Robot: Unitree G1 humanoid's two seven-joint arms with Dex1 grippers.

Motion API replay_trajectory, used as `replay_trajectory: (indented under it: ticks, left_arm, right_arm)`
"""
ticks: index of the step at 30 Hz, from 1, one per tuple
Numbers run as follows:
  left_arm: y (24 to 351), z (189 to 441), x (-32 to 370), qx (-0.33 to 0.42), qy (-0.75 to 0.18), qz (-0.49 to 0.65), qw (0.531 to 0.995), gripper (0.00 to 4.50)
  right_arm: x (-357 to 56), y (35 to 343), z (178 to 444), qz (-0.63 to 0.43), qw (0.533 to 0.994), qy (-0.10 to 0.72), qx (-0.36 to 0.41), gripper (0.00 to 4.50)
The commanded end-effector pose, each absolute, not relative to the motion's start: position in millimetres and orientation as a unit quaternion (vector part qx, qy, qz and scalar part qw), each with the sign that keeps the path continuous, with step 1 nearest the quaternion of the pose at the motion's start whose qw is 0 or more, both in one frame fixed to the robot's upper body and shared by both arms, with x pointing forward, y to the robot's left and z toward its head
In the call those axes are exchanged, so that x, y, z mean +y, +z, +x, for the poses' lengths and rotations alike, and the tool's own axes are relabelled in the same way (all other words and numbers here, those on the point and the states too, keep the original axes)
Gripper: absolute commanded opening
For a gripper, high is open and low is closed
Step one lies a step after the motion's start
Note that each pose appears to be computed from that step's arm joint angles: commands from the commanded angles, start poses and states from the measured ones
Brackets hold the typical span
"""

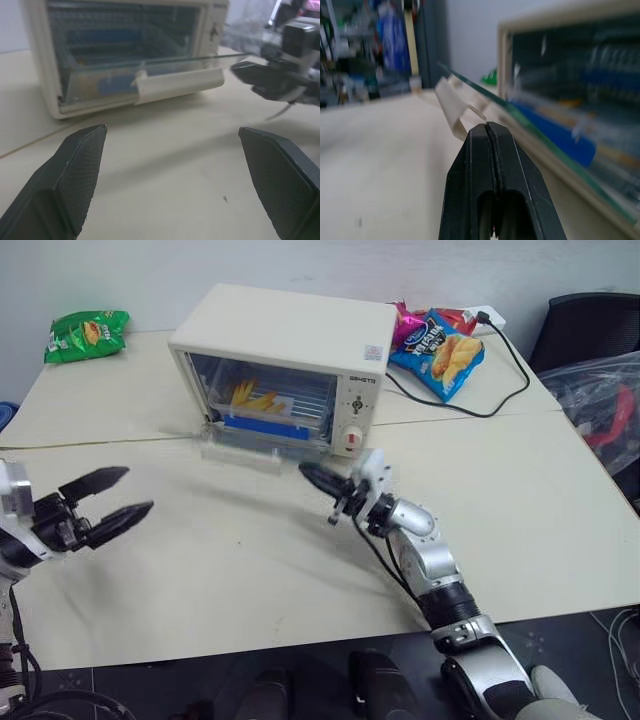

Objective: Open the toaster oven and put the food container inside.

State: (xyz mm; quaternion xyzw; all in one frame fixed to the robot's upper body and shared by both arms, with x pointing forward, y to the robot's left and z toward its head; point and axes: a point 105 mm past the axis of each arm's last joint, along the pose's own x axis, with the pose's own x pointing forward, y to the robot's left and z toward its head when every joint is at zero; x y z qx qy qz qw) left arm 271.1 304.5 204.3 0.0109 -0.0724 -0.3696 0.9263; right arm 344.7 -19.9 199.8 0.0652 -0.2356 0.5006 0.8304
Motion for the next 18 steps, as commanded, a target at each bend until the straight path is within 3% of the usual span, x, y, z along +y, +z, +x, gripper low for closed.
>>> replay_trajectory:
  ticks: [1, 5, 8, 10, 18]
  left_arm:
    - [214.8, 267.1, 298.3, -0.09, -0.373, 0.042, 0.922, 4.47]
    - [191.6, 266.1, 303.0, -0.027, -0.356, 0.113, 0.927, 4.47]
    - [172.0, 256.6, 304.8, 0.02, -0.373, 0.14, 0.917, 4.5]
    - [161.0, 253.4, 307.2, 0.037, -0.375, 0.158, 0.913, 4.5]
    - [140.7, 236.5, 301.0, 0.055, -0.408, 0.198, 0.89, 4.5]
  right_arm:
    - [-44.8, 268.4, 327.1, 0.135, 0.788, 0.504, -0.327, 0.0]
    - [-65.6, 257.4, 308.9, 0.05, 0.781, 0.562, -0.269, 0.0]
    - [-91.7, 219.9, 294.7, -0.059, 0.772, 0.606, -0.182, 0.47]
    - [-111.2, 190.3, 285.0, -0.152, 0.75, 0.628, -0.138, 1.19]
    - [-142.3, 156.6, 275.7, -0.195, 0.747, 0.627, -0.101, 3.88]
